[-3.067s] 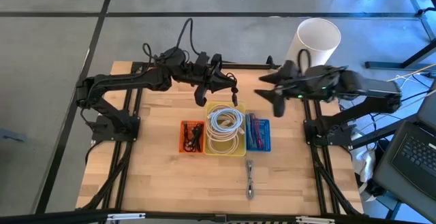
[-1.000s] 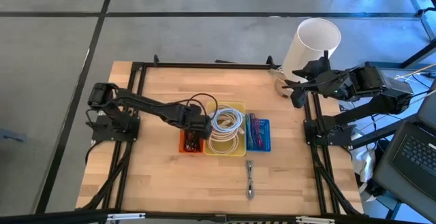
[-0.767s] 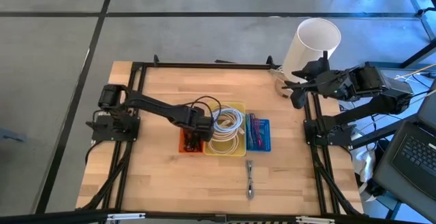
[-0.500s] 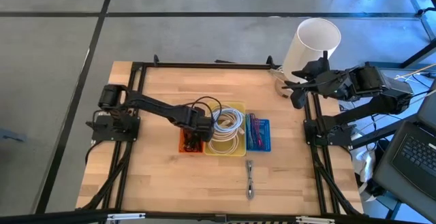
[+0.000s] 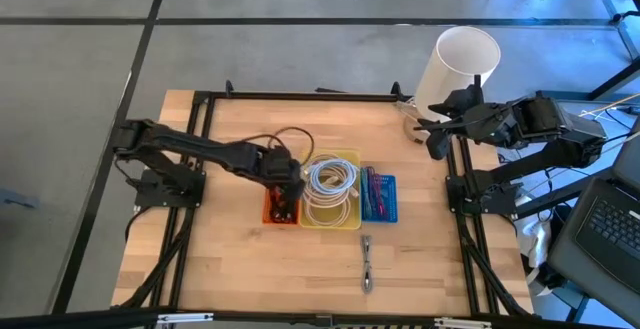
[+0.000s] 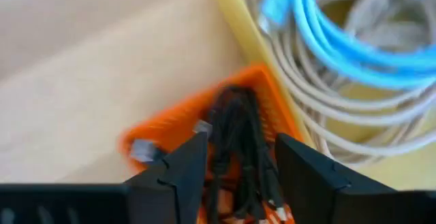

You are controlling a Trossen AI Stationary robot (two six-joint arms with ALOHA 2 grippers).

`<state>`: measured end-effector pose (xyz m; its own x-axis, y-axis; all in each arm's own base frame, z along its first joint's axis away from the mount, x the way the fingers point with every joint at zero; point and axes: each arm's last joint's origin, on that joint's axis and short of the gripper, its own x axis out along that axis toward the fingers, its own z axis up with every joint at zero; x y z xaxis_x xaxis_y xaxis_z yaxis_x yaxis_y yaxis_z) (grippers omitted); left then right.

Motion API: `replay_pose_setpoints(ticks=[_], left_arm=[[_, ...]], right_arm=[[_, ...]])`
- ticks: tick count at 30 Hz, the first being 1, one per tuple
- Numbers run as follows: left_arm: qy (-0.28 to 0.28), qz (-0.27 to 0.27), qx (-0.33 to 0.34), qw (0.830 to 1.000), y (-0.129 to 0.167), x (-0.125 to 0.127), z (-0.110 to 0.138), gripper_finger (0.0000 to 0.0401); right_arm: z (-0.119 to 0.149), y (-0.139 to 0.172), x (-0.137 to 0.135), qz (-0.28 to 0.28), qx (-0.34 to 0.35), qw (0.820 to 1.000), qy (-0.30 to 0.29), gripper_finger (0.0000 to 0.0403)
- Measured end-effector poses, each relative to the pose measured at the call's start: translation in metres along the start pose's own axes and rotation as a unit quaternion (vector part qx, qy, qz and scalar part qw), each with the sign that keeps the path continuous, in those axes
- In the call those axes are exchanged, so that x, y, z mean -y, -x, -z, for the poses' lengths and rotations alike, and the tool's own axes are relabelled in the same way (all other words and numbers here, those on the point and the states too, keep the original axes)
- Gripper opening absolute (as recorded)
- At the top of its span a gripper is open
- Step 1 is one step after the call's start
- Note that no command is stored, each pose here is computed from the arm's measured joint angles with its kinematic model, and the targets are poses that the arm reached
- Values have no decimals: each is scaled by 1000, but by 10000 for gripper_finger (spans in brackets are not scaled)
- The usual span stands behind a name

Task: Pick & Place USB Port
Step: Put the gray patterned usb cable into the blue bin

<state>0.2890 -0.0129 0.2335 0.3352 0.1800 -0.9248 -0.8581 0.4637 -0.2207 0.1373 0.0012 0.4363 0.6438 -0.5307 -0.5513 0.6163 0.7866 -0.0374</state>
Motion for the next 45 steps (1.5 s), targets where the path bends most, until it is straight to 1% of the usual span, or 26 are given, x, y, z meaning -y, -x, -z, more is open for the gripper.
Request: replay_pose_setpoints(ticks=[2, 5, 7, 10, 14, 16, 19, 21, 24, 26, 30, 33, 36, 39, 42, 45], left_arm=[[17, -2, 36, 999, 18, -8, -3, 172], [39, 15, 120, 992, 48, -19, -8, 174], [49, 29, 187, 981, 70, -27, -10, 173], [61, 41, 288, 955, 100, -40, -14, 171], [69, 31, 406, 911, 133, -57, -21, 171], [57, 23, 445, 894, 147, -64, -24, 170], [31, 17, 480, 876, 165, -73, -32, 169], [17, 12, 505, 863, 175, -78, -38, 170], [-6, 7, 537, 844, 188, -84, -48, 170], [-27, 4, 555, 832, 195, -87, -55, 169], [-58, 6, 583, 810, 204, -92, -69, 166], [-69, 5, 594, 801, 206, -98, -77, 165], [-68, 16, 598, 798, 206, -104, -85, 164], [-69, 29, 596, 800, 204, -109, -92, 164], [-69, 43, 592, 802, 202, -112, -97, 164], [-69, 60, 585, 806, 198, -113, -102, 164]], right_arm=[[0, 0, 0, 0, 0, 1000, -15, 218], [0, 0, -1, -15, -9, 998, -64, 218], [2, 0, -3, -40, -28, 992, -113, 218], [10, -8, -10, -74, -83, 978, -178, 218], [36, -28, -36, -141, -196, 945, -222, 218], [52, -39, -55, -171, -230, 926, -248, 218], [76, -57, -87, -209, -239, 898, -305, 218], [91, -67, -109, -242, -238, 875, -344, 218], [117, -82, -139, -262, -244, 849, -389, 218], [133, -89, -155, -254, -250, 836, -418, 218], [163, -98, -184, -202, -287, 820, -452, 218], [181, -102, -207, -171, -313, 810, -466, 218], [197, -107, -227, -136, -330, 806, -472, 218], [208, -113, -240, -102, -340, 809, -468, 218], [219, -120, -247, -57, -368, 817, -439, 218], [230, -126, -250, -15, -404, 819, -408, 218]])
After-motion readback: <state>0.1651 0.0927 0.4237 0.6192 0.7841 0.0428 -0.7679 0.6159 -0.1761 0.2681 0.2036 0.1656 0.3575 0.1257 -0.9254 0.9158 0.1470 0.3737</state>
